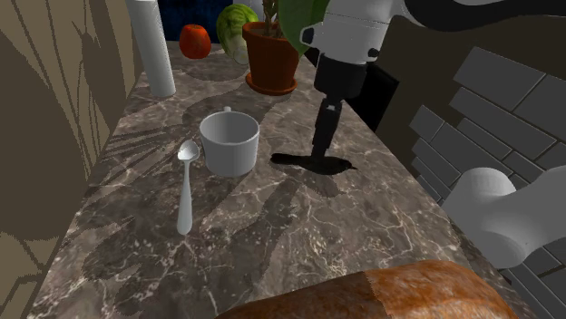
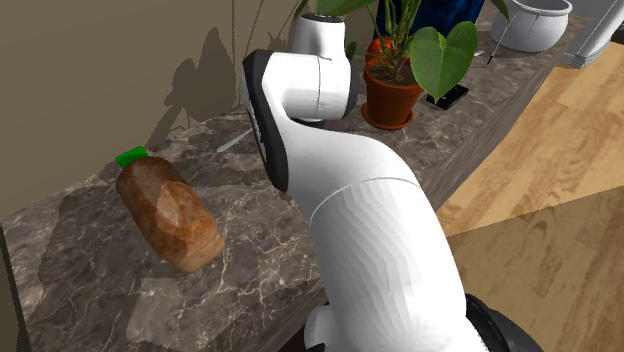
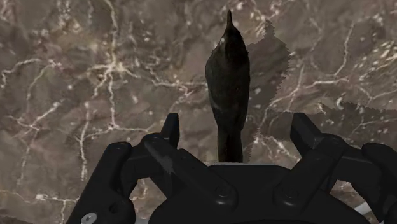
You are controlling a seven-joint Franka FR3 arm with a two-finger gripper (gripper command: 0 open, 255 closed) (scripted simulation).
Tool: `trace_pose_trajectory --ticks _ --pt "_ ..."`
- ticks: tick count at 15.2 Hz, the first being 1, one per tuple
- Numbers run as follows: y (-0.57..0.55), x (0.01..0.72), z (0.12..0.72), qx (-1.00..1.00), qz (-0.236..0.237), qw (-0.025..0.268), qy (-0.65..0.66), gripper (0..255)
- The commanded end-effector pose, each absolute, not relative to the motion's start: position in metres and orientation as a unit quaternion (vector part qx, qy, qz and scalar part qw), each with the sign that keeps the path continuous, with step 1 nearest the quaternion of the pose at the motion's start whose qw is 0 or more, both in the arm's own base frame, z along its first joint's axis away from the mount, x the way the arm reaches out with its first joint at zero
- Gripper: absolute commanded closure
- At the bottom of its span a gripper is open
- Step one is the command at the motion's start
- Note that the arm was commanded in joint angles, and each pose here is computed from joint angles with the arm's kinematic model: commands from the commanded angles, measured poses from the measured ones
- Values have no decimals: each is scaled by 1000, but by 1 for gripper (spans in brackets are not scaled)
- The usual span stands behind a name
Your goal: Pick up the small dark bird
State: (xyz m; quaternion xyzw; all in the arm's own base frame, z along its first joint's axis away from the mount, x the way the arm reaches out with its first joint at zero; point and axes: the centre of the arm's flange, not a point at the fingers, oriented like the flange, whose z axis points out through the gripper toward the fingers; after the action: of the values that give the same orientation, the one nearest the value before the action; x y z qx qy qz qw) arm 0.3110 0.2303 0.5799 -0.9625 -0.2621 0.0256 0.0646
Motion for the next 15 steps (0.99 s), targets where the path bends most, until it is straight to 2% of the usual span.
trace_pose_trajectory --ticks 1,7,8,15 --pt "232 310 571 -962 25 66 -264 0" --pt "232 310 547 -962 25 66 -264 0" --pt "232 310 547 -962 25 66 -264 255" --pt "232 310 547 -962 25 66 -264 255"
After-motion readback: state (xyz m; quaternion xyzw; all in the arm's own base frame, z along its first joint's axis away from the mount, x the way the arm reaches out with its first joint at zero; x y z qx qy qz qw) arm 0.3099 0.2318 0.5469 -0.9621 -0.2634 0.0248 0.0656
